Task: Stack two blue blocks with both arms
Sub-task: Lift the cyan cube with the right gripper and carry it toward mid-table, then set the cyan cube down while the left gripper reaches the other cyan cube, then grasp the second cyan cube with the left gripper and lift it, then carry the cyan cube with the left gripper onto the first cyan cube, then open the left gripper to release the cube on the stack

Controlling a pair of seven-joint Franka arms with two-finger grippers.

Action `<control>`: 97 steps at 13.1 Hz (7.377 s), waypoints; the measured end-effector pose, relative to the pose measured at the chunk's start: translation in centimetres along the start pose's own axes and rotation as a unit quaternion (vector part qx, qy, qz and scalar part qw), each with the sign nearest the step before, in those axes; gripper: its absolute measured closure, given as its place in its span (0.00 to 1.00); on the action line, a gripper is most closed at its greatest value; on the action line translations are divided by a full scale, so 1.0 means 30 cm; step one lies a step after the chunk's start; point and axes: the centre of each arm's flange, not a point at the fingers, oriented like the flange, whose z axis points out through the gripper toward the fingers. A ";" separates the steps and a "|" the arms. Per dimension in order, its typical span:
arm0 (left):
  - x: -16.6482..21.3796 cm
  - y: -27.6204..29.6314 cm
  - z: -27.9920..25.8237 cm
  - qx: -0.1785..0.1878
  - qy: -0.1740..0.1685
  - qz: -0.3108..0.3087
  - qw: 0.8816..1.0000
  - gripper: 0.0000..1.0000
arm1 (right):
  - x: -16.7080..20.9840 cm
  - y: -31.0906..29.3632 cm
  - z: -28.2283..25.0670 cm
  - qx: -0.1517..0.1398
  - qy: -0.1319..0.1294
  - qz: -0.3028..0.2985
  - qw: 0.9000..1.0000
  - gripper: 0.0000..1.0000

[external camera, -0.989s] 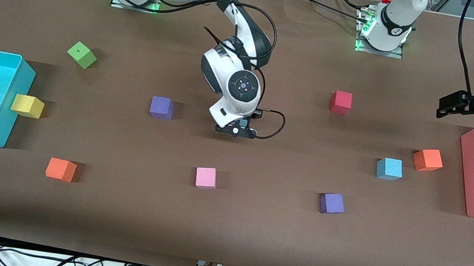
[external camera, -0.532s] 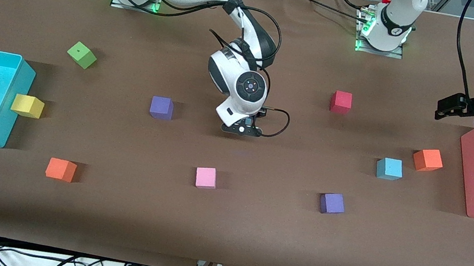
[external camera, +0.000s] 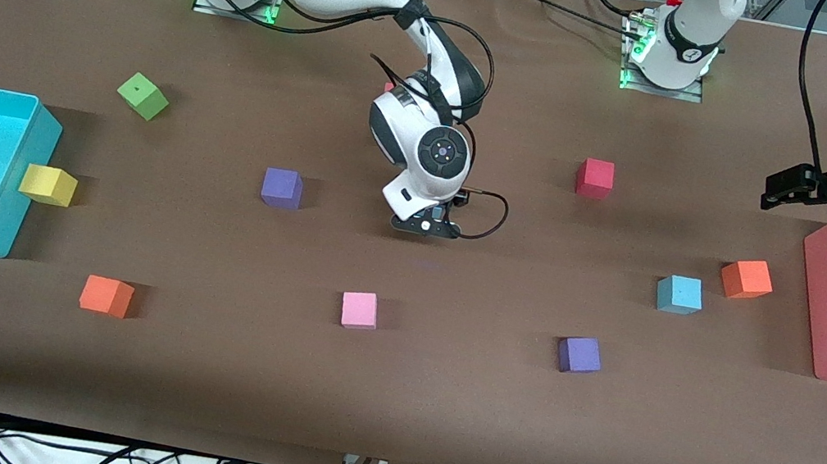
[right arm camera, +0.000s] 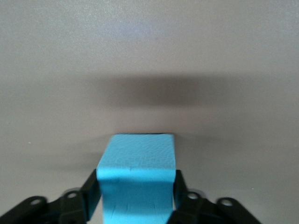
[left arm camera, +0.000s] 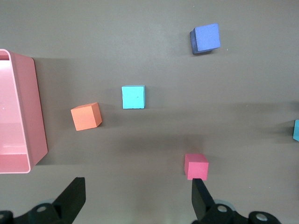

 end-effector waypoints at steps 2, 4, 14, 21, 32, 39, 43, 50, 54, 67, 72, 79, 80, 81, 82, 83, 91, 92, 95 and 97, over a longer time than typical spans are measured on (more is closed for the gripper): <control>0.000 0.002 0.000 0.000 0.000 0.000 1.000 0.00 | 0.003 -0.001 -0.008 0.002 0.002 0.000 1.000 0.04; 0.000 0.003 0.000 0.000 0.000 0.001 1.000 0.00 | 0.008 0.000 -0.015 0.003 0.004 0.001 1.000 0.00; 0.043 0.000 0.066 -0.001 0.000 0.000 1.000 0.00 | 0.049 0.025 -0.259 0.033 0.045 -0.131 0.990 0.00; 0.102 -0.030 0.381 -0.002 0.052 -0.009 0.999 0.00 | 0.117 0.132 -0.372 0.049 0.048 -0.340 0.938 0.00; 0.124 -0.027 0.840 -0.004 0.020 -0.007 1.000 0.00 | 0.118 0.522 -0.203 0.199 0.074 -0.522 0.826 0.00; 0.192 -0.111 1.040 0.001 0.062 0.014 0.998 0.00 | 0.061 0.624 0.022 0.319 0.143 -0.563 0.749 0.00; 0.199 -0.131 1.143 0.003 0.054 0.018 0.998 0.00 | 0.048 0.643 0.092 0.345 0.179 -0.571 0.723 0.00; 0.201 -0.127 1.244 -0.002 0.043 0.013 0.999 0.32 | 0.051 0.653 0.219 0.370 0.238 -0.571 0.693 0.00; 0.218 -0.069 1.158 -0.002 0.057 0.034 0.998 0.44 | 0.053 0.654 0.223 0.368 0.249 -0.573 0.688 0.00; -0.145 1.195 0.647 -0.103 0.013 -0.102 0.989 0.48 | 0.047 0.651 0.267 0.370 0.266 -0.579 0.676 0.00; -0.224 1.566 0.874 -0.078 -0.020 -0.137 0.987 0.48 | 0.046 0.651 0.267 0.371 0.266 -0.579 0.676 0.00; -0.090 1.515 0.982 -0.059 -0.015 -0.171 0.983 0.48 | 0.045 0.653 0.270 0.370 0.266 -0.580 0.675 0.00; -0.102 1.530 0.993 -0.057 -0.016 -0.167 0.984 0.48 | 0.044 0.654 0.272 0.370 0.266 -0.581 0.674 0.00; -0.117 1.546 1.005 -0.055 -0.018 -0.162 0.985 0.48 | 0.042 0.656 0.276 0.369 0.266 -0.582 0.674 0.00; -0.130 1.560 1.020 -0.052 -0.020 -0.158 0.986 0.48 | 0.040 0.657 0.278 0.369 0.265 -0.583 0.673 0.00; -0.140 1.572 1.034 -0.051 -0.020 -0.155 0.986 0.48 | 0.039 0.658 0.279 0.369 0.265 -0.583 0.673 0.00; -0.144 1.587 1.047 -0.044 -0.007 -0.142 0.989 0.48 | 0.039 0.658 0.280 0.369 0.265 -0.584 0.673 0.00; -0.144 1.587 1.047 -0.044 -0.007 -0.142 0.989 0.48 | 0.039 0.658 0.280 0.369 0.265 -0.584 0.673 0.00; -0.141 1.584 1.056 -0.042 -0.007 -0.143 0.989 0.48 | 0.039 0.658 0.280 0.368 0.265 -0.584 0.673 0.00; -0.133 1.578 1.069 -0.041 -0.007 -0.145 0.989 0.41 | 0.039 0.658 0.280 0.368 0.265 -0.584 0.673 0.00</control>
